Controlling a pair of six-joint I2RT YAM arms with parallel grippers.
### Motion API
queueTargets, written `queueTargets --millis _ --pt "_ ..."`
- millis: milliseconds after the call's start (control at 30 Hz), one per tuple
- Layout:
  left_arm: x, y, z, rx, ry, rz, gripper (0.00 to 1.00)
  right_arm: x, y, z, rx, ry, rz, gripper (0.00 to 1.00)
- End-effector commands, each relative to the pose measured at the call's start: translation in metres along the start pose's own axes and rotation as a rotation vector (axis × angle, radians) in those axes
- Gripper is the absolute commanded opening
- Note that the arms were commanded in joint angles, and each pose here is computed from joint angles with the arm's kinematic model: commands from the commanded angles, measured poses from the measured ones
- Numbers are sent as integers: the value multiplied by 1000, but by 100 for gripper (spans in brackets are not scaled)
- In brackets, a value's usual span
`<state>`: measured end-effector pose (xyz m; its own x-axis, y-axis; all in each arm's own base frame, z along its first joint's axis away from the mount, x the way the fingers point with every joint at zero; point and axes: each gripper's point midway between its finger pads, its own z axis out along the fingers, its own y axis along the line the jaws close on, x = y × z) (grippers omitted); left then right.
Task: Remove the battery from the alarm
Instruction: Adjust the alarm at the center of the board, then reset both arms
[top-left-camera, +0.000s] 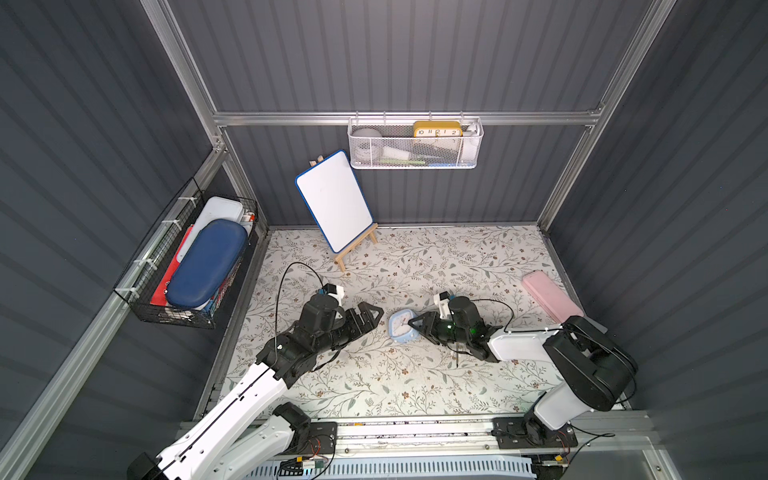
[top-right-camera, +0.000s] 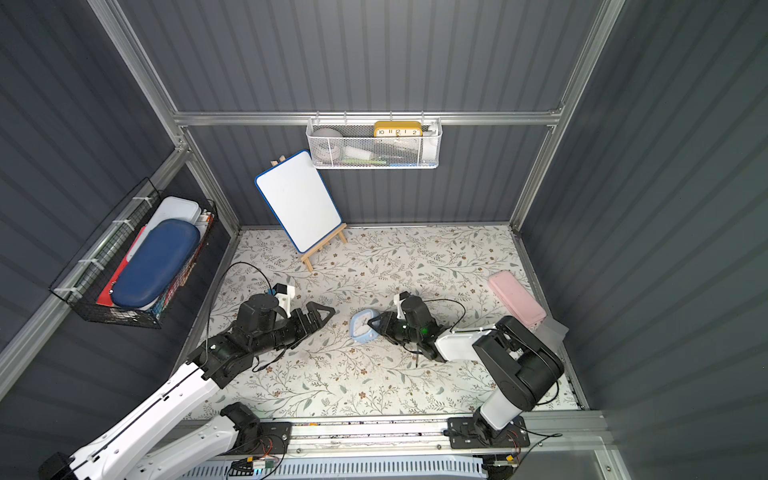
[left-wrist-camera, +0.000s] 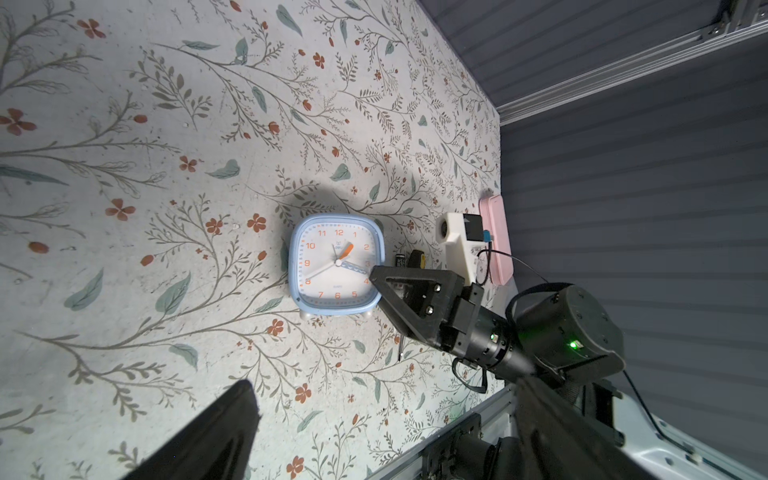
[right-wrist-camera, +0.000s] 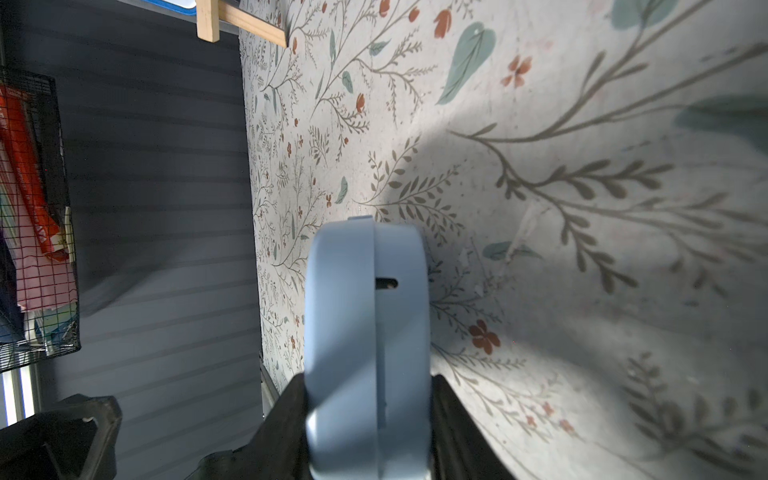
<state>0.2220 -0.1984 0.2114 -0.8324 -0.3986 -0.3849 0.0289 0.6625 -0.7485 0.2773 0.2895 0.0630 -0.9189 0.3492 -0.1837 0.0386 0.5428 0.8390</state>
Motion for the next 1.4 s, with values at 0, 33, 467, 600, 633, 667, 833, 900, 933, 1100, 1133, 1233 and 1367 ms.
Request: queueTargets --millis 0,33,467,600,633,667,833,900,933,1100,1133,1233,1367 --pt "-4 -3 -10 7 -26 -33 99 50 -104 -10 343 117 162 40" --pt "-4 -4 -10 20 -29 -37 99 51 -107 -12 336 105 170 41" --pt "2 -9 -8 82 -14 -21 99 56 -129 -9 359 87 217 59" --pt "0 -11 -9 86 -26 -4 99 52 -111 -14 339 87 159 62" --pt "-1 -10 -8 84 -30 -2 100 50 -104 -17 327 81 140 62" --pt "-3 -11 -8 84 -35 7 99 46 -95 -20 308 72 116 62" --pt "-17 -21 1 75 -67 139 100 15 -17 -44 188 4 -66 63" --pt "-24 -31 10 73 -52 212 99 6 11 -62 187 -11 -147 63" --pt "-38 -32 15 21 -92 250 100 -1 15 -76 239 -41 -187 63" --pt "-96 -29 21 -213 -250 280 100 -40 38 -159 469 -235 -463 72" --pt "-112 -34 14 -227 -329 281 100 -65 40 -185 582 -369 -529 87" --pt "-146 -33 2 -276 -537 313 99 -112 48 -239 761 -702 -590 99" --pt "-181 -7 5 -484 -765 629 100 -153 25 -268 1062 -949 -708 99"
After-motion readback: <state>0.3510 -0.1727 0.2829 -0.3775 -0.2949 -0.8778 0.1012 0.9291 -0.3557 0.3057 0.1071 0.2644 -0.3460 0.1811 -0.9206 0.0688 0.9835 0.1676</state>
